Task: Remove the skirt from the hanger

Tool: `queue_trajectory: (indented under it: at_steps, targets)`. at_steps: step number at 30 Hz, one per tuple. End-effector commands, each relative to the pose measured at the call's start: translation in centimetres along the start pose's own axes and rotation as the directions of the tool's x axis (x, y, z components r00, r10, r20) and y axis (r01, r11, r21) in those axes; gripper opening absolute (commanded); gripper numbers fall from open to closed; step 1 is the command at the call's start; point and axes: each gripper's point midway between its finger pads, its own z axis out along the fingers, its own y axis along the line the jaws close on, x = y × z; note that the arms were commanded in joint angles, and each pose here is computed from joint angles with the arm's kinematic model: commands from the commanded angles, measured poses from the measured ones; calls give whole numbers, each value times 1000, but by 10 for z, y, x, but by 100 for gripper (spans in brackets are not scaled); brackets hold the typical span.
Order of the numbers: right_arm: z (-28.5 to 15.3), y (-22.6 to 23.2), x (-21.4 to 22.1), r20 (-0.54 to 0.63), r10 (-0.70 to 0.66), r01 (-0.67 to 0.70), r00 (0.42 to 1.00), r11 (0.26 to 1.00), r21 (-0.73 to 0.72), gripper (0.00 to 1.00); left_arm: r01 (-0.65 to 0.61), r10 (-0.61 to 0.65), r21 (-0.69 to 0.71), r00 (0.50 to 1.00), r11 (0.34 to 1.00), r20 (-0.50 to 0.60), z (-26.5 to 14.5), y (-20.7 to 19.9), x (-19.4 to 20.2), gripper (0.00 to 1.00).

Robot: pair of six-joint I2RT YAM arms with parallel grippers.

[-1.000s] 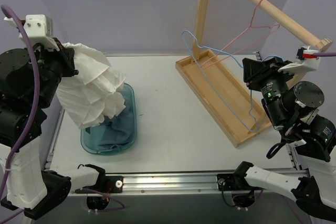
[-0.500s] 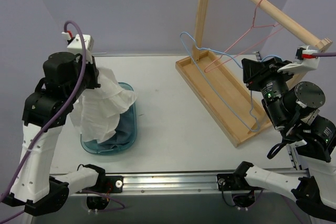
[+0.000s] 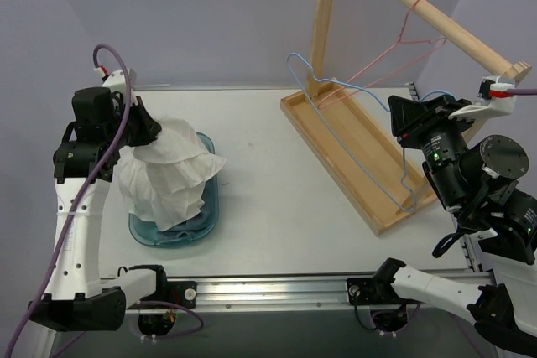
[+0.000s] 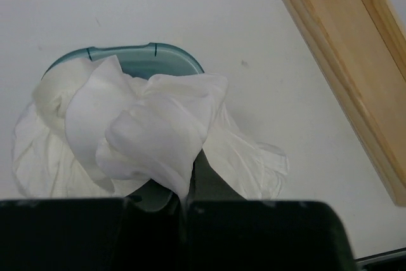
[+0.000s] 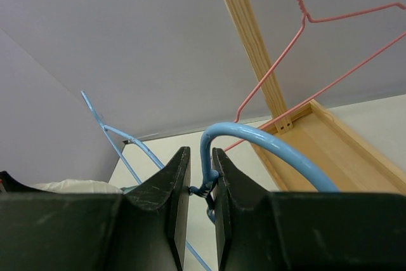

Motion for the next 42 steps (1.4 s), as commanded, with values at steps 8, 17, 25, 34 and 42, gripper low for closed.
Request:
queue_trajectory:
  at_steps: [8, 17, 25, 34, 42]
  targets:
    - [-3, 10, -3, 7, 16, -16, 1000, 998, -62, 0, 203, -239, -211, 957, 956, -163, 30, 65, 58, 2]
    - [-6, 9, -1, 1, 19, -19, 1000, 997, -70, 0, 74, -219, -448, 935, 891, -280, 51, 116, 113, 2]
    - [-3, 13, 7, -17, 32, -34, 999, 996, -83, 0, -26, -219, -514, 885, 857, -411, 81, 132, 157, 2]
    - [-4, 8, 15, -30, 40, -42, 999, 997, -66, 0, 107, -359, -456, 780, 883, -512, 123, 116, 224, 2]
    - [-7, 3, 23, -58, 25, -29, 998, 998, -60, 0, 135, -379, -453, 775, 881, -507, 118, 103, 235, 29]
